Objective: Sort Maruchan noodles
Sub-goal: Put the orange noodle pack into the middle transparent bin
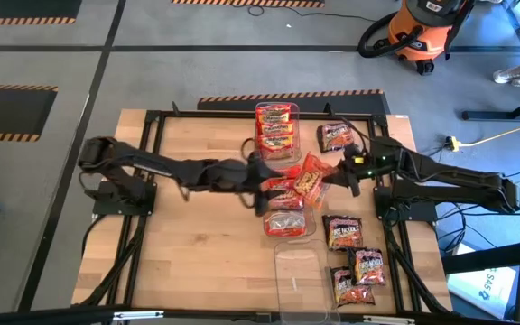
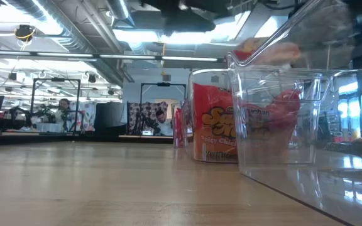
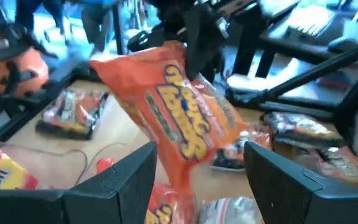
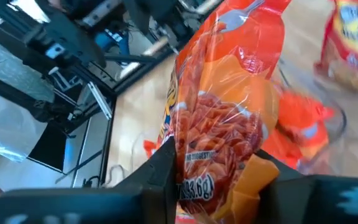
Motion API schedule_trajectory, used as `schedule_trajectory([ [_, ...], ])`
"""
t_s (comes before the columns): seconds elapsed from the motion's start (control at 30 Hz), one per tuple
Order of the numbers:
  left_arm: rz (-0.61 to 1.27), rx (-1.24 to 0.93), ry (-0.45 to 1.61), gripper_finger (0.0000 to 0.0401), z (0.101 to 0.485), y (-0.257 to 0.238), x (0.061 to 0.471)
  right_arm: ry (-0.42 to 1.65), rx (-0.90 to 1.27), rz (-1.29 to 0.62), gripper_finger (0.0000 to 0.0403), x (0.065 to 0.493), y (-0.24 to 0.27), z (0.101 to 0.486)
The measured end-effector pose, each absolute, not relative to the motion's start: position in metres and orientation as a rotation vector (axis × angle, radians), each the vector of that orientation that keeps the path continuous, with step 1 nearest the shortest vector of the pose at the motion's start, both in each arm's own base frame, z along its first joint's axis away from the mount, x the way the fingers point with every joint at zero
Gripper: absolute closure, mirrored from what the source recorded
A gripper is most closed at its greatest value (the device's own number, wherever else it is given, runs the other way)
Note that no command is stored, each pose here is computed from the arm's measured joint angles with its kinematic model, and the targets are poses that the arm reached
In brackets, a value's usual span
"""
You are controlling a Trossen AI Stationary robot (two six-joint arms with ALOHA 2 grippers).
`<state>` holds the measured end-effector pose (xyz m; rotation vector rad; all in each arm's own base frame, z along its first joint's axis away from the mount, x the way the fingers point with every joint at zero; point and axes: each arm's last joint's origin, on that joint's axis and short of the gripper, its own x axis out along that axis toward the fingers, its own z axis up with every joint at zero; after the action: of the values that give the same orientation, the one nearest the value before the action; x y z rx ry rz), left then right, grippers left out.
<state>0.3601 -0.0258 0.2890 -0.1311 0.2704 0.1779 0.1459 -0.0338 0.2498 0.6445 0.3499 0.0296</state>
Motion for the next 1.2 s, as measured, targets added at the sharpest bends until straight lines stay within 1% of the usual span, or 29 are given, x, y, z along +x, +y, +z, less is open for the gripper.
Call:
schedule_trajectory([
  [0.1,0.135,-0.149,0.197,0.0167,0.284,-0.035,0.342,0.318,0.601,0.028,0.0309,0.147,-0.034,0.255],
  [0.17,0.089,-0.198,0.144,0.0167,0.279,-0.040,0.333,0.303,0.577,0.027,0.0309,0.150,-0.036,0.255],
  [0.27,0.035,-0.243,0.107,0.0167,0.273,-0.046,0.322,0.266,0.538,0.057,0.0311,0.156,-0.035,0.258],
  [0.33,0.025,-0.274,0.107,0.0167,0.270,-0.050,0.320,0.246,0.498,0.085,0.0311,0.161,-0.031,0.260],
  [0.47,0.072,-0.363,0.101,0.0167,0.270,-0.050,0.319,0.235,0.430,0.133,0.0309,0.172,-0.020,0.259],
  [0.7,0.065,-0.405,0.112,0.0166,0.269,-0.042,0.321,0.260,0.357,0.139,0.0310,0.188,0.000,0.250],
  [0.77,0.056,-0.422,0.114,0.0158,0.269,-0.039,0.322,0.250,0.348,0.152,0.0309,0.192,0.006,0.250],
  [0.9,0.059,-0.425,0.126,0.0128,0.266,-0.037,0.323,0.207,0.303,0.177,0.0311,0.201,0.016,0.250],
  [1.03,0.038,-0.443,0.137,0.0102,0.262,-0.038,0.325,0.178,0.267,0.158,0.0311,0.208,0.021,0.248],
  [1.2,0.028,-0.445,0.151,0.0095,0.257,-0.039,0.328,0.181,0.252,0.152,0.0310,0.220,0.023,0.249],
])
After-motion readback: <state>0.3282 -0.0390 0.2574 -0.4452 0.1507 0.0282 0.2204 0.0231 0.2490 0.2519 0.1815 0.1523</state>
